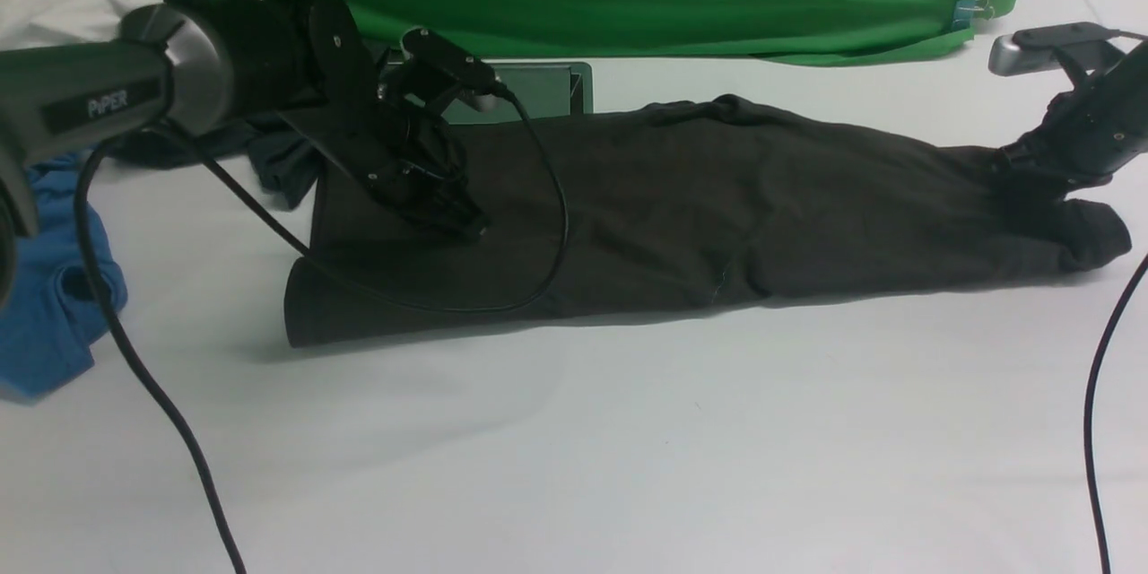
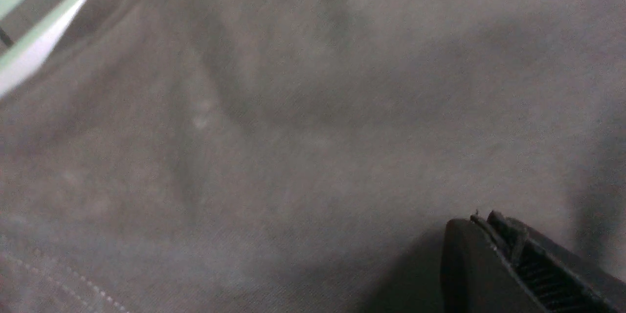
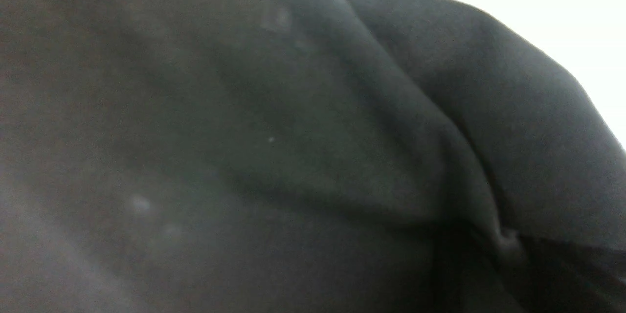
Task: Fold a long-sleeved shirt on a white desktop.
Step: 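Pull the folded dark garment lengthwise by its ends to straighten it flat on the table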
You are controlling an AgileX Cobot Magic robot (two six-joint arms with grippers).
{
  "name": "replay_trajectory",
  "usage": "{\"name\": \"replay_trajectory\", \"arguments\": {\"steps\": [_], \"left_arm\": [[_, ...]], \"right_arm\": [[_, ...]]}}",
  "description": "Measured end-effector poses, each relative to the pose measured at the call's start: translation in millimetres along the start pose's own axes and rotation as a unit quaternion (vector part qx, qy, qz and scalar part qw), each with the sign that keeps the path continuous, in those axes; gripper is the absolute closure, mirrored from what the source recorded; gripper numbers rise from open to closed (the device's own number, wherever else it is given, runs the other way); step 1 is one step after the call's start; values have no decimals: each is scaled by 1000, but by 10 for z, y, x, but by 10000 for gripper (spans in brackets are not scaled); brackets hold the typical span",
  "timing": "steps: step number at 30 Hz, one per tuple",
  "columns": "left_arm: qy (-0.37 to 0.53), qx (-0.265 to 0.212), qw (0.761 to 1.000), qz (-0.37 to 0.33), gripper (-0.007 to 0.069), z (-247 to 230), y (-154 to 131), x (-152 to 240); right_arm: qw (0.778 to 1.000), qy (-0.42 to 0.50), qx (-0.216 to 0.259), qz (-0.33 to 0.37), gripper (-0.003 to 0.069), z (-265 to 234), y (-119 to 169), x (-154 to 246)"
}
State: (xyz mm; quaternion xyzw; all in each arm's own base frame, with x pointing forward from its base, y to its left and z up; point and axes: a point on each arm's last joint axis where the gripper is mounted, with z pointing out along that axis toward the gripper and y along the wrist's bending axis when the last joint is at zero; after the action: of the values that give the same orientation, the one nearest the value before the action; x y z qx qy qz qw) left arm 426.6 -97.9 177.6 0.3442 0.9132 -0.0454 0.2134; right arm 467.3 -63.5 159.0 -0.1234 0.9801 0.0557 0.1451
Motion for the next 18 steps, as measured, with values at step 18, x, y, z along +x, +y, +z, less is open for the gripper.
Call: {"name": "replay_trajectory", "arguments": {"steps": [18], "left_arm": [[0,-6,1000,4,608,12,11,1]], "right_arm": [[1000,9,18,-14,400,-126,-9,11]]}}
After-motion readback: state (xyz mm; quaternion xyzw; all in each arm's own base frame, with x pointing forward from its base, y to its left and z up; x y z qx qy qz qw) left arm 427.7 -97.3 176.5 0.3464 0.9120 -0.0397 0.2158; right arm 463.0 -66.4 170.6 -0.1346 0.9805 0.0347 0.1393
